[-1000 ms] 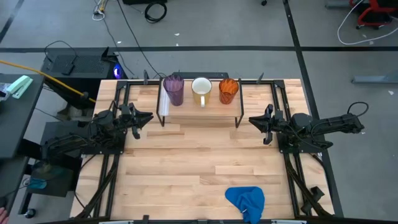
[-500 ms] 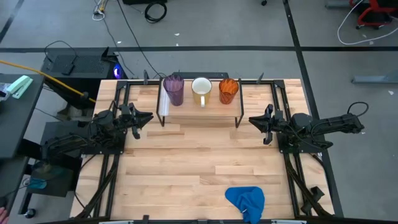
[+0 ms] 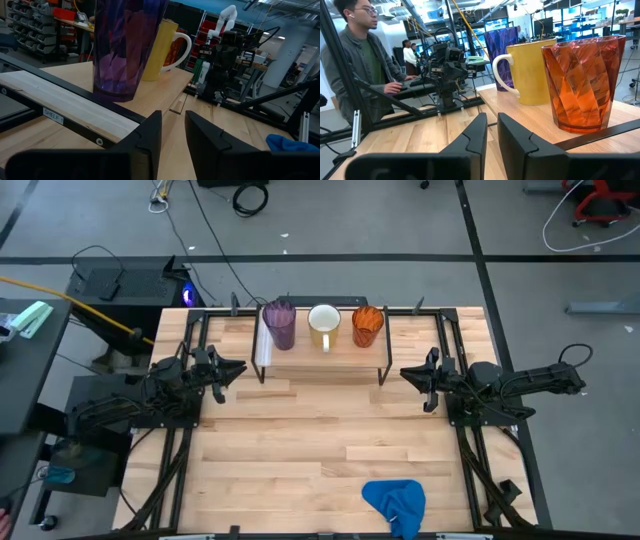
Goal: Stack small to large cups/mugs on shelf
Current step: Return to Home Position
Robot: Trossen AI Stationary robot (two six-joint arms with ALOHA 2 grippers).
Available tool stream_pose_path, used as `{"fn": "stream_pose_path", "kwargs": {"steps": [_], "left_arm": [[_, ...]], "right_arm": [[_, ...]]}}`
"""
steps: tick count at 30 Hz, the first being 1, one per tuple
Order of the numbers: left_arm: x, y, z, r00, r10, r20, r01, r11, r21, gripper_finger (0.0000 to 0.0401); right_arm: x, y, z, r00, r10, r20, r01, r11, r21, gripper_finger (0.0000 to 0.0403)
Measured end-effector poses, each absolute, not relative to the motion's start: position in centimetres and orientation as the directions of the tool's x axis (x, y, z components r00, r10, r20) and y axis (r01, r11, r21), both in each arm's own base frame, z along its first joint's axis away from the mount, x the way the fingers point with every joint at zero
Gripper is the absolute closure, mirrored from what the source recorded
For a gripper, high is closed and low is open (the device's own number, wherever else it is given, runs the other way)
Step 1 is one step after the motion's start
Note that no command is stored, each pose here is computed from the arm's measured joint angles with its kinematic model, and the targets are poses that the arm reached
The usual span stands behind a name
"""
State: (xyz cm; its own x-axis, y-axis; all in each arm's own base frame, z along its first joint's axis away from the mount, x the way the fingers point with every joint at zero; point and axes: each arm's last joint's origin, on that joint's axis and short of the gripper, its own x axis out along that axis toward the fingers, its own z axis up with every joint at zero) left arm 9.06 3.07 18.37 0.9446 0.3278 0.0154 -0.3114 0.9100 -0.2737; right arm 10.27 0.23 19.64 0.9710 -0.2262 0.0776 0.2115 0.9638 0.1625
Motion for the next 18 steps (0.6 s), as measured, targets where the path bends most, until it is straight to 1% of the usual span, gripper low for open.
{"fn": "stream_pose_path", "kwargs": {"steps": [12,18], "left_arm": [[9.06,3.07,18.37,0.945,0.328,0.015,-0.311,0.910,-0.274,0.0316],[9.06,3.07,18.37,0.945,0.328,0.016,-0.311,0.910,-0.274,0.0310]], "right_arm": [[10.27,0.23,19.65,0.971,-0.226,0.078,0.211,0.964,0.163,0.0350],[10.27,0.23,19.65,0.971,-0.226,0.078,0.212,0.964,0.163,0.0350]]}}
